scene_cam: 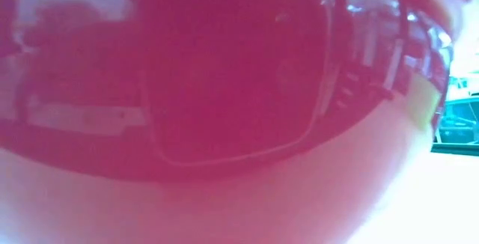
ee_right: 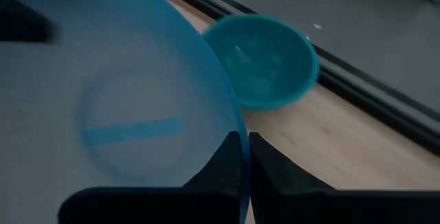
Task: Nest bowls inside each other
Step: Stack the right blue bowl on top of the green bowl
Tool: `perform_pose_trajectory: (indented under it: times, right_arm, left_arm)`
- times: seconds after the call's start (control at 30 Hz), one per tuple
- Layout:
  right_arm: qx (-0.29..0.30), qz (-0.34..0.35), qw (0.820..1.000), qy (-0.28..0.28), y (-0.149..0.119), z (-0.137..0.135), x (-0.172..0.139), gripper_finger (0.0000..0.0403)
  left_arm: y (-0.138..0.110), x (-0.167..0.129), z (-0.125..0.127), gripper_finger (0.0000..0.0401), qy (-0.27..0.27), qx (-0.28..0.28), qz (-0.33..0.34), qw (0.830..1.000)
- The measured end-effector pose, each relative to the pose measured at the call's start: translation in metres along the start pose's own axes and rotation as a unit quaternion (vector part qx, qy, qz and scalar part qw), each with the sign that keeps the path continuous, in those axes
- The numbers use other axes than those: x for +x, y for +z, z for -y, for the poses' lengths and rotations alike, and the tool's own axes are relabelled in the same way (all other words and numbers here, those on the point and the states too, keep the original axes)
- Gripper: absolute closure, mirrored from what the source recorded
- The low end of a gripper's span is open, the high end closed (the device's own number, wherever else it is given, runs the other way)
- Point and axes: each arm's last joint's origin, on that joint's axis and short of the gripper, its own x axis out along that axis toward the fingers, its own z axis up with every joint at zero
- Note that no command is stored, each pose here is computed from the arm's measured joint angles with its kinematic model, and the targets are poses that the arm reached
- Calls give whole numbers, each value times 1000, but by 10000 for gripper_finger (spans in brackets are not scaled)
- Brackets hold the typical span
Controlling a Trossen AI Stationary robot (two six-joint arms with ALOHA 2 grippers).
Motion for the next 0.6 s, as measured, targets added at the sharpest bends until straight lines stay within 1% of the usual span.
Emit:
perform_pose_trajectory:
  times: [0.1,0.17,0.23,0.3,0.37,0.4,0.47,0.5,0.53,0.6]
  right_arm:
    - [-1,7,1000,11,8,-4,-3,384]
    - [-1,5,1000,27,11,-5,-5,380]
    - [5,0,999,46,14,-4,-9,372]
    - [26,1,997,71,19,-2,-15,359]
    - [49,0,993,107,26,1,-24,342]
    - [57,-4,991,122,29,3,-27,333]
    - [75,-3,986,146,36,11,-35,315]
    - [85,5,982,167,42,15,-41,306]
    - [94,15,978,187,48,19,-48,298]
    - [103,31,968,224,58,27,-64,284]
  left_arm:
    - [6,2,2,179,8,10,-22,1000]
    - [8,1,2,213,16,17,-39,999]
    - [13,-3,1,260,26,23,-53,998]
    - [16,-6,0,315,37,31,-74,996]
    - [16,-9,-3,369,45,35,-101,993]
    - [17,-11,-4,382,50,38,-114,991]
    - [11,-15,-9,384,54,56,-160,984]
    - [7,-15,-11,383,51,60,-182,980]
    - [5,-15,-12,382,46,61,-200,977]
    - [-3,-20,-14,382,21,60,-253,965]
